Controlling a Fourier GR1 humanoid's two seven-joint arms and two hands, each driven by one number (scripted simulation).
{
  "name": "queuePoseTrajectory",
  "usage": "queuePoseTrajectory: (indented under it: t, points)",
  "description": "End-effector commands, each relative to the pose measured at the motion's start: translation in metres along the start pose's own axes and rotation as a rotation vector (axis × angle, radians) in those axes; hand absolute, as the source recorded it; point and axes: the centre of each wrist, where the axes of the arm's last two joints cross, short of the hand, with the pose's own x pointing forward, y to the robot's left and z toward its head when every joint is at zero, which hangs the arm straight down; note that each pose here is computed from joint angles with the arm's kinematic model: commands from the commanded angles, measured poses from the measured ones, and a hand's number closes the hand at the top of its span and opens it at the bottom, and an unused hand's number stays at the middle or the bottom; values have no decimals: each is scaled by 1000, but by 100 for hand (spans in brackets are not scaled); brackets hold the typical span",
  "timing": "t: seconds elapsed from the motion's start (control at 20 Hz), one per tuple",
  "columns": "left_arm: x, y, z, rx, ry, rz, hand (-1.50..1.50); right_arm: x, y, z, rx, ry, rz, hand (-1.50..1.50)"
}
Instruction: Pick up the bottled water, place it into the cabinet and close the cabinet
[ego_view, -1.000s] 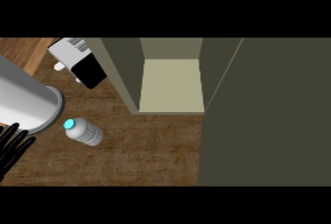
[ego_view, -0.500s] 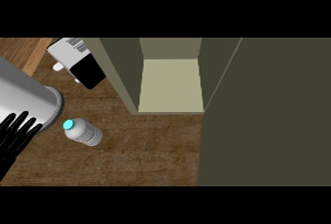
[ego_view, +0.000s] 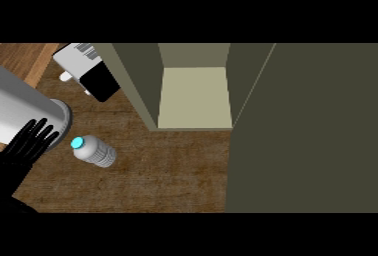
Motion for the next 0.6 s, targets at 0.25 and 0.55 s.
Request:
queuePoseTrajectory:
  t: [0.25, 0.55]
  points:
    - [-28, 33, -21, 10, 80, 13, -150, -3, -7, 9, 9, 10, -25, -150]
    - [-68, 30, -25, 46, 142, 47, -150, -4, 9, 18, 12, -7, -25, -150]
